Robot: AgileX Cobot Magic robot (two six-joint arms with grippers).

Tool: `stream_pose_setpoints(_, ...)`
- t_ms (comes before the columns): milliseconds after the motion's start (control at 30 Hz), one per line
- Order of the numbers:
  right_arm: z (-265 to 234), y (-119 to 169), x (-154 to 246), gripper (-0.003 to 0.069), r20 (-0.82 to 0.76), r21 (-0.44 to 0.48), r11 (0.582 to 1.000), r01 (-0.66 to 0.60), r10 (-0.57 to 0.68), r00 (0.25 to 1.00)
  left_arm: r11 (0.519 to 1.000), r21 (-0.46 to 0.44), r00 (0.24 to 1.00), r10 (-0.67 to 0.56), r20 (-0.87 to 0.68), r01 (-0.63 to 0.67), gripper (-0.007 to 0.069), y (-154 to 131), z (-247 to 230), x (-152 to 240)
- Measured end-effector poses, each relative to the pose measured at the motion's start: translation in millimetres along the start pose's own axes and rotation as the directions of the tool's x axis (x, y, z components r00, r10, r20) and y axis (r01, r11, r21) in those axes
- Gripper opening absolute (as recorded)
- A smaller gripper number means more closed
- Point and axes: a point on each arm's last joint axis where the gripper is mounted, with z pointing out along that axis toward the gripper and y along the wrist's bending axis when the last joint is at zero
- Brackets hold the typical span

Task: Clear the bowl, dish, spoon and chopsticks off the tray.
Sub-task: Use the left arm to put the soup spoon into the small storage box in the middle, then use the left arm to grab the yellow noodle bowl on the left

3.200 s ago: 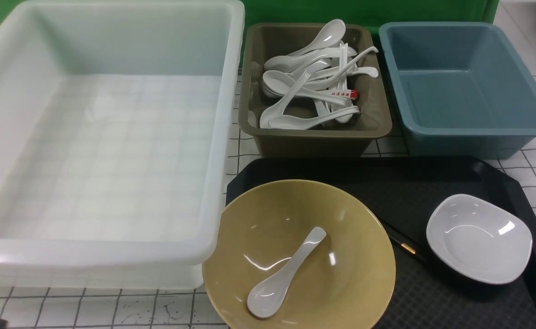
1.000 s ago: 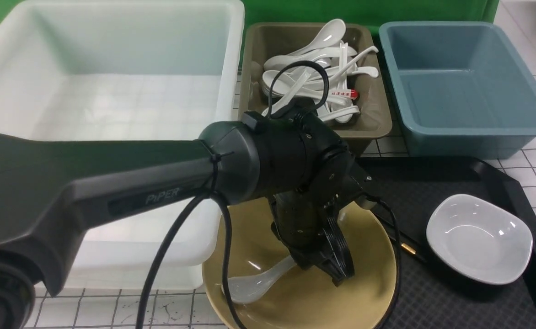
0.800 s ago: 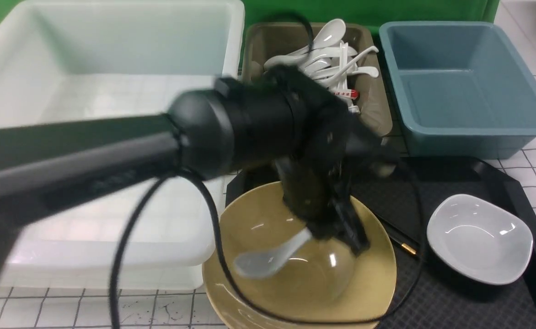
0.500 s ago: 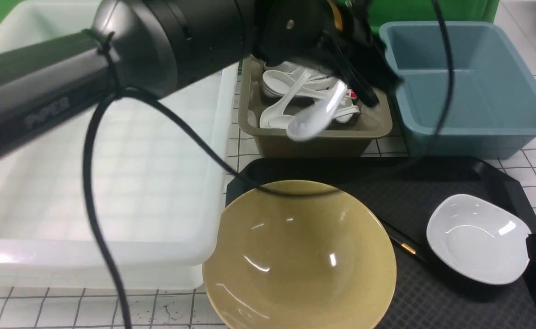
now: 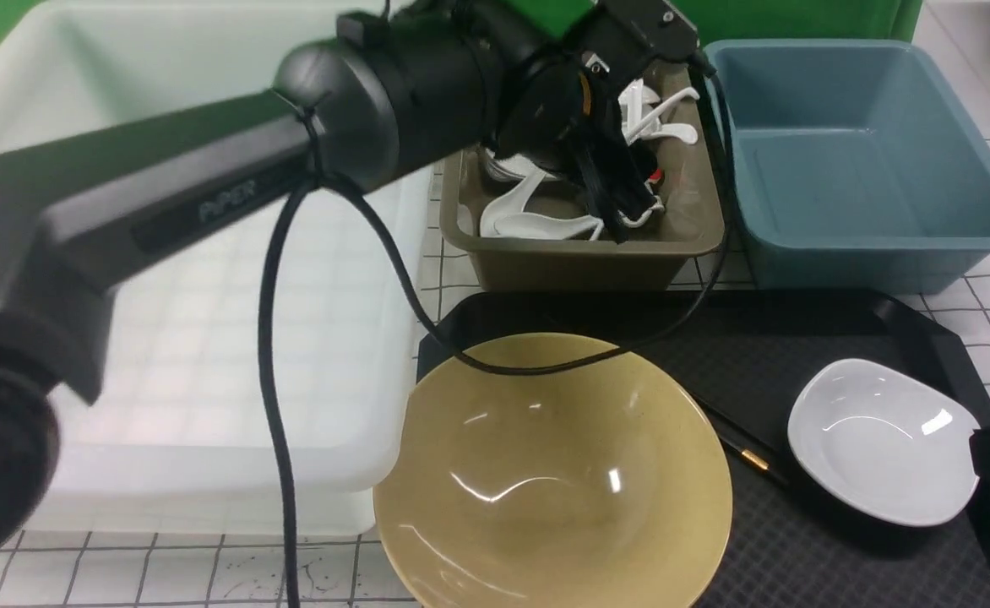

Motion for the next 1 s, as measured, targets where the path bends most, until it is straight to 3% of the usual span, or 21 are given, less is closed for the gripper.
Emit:
stream_pose_setpoints(100, 0.0, 0.0, 0.0, 0.0047, 0.0, 0.0, 1.0, 0.009, -0.009, 1.0, 0.999, 0.052, 0.992, 0.009, -0.127, -0.003, 0.0564, -13.8, -12.2, 4.7)
stream_pose_setpoints(133, 0.0, 0.0, 0.0, 0.0047, 0.0, 0.0, 1.0, 0.021, -0.021, 1.0, 0.992, 0.126, 0.969, 0.039, -0.242, -0.008, 0.0571, -28.6, -12.7, 13.5)
stream_pose_setpoints(233, 0.0, 0.0, -0.1, 0.0047, 0.001, 0.0, 1.0, 0.022, -0.022, 1.0, 0.967, 0.247, 0.931, 0.142, -0.336, -0.058, 0.0574, -48.0, 2.2, 26.1)
stream_pose_setpoints(467, 0.0, -0.1, -0.3, 0.0048, 0.004, 0.001, 1.0, 0.024, -0.024, 1.0, 0.903, 0.39, 0.87, 0.333, -0.363, -0.183, 0.0554, -73.4, 51.6, 49.6)
stream_pose_setpoints(533, 0.0, -0.1, -0.3, 0.0048, 0.004, 0.001, 1.0, 0.024, -0.024, 1.0, 0.882, 0.416, 0.856, 0.38, -0.349, -0.222, 0.0503, -75.4, 55.1, 51.9)
stream_pose_setpoints(700, 0.0, -0.1, -0.3, 0.0048, 0.004, 0.001, 1.0, 0.024, -0.024, 1.0, 0.867, 0.454, 0.875, 0.371, -0.311, -0.206, 0.0176, -72.3, 39.8, 42.2)
stream_pose_setpoints(800, 0.0, -0.1, -0.3, 0.0048, 0.004, 0.001, 1.0, 0.024, -0.024, 1.0, 0.864, 0.476, 0.903, 0.326, -0.28, -0.164, 0.0065, -68.4, 18.4, 28.6)
stream_pose_setpoints(1000, 0.0, -0.1, -0.3, 0.0048, 0.004, 0.001, 1.0, 0.024, -0.024, 1.0, 0.852, 0.522, 0.963, 0.176, -0.203, -0.045, 0.0008, -52.5, -10.2, 9.8)
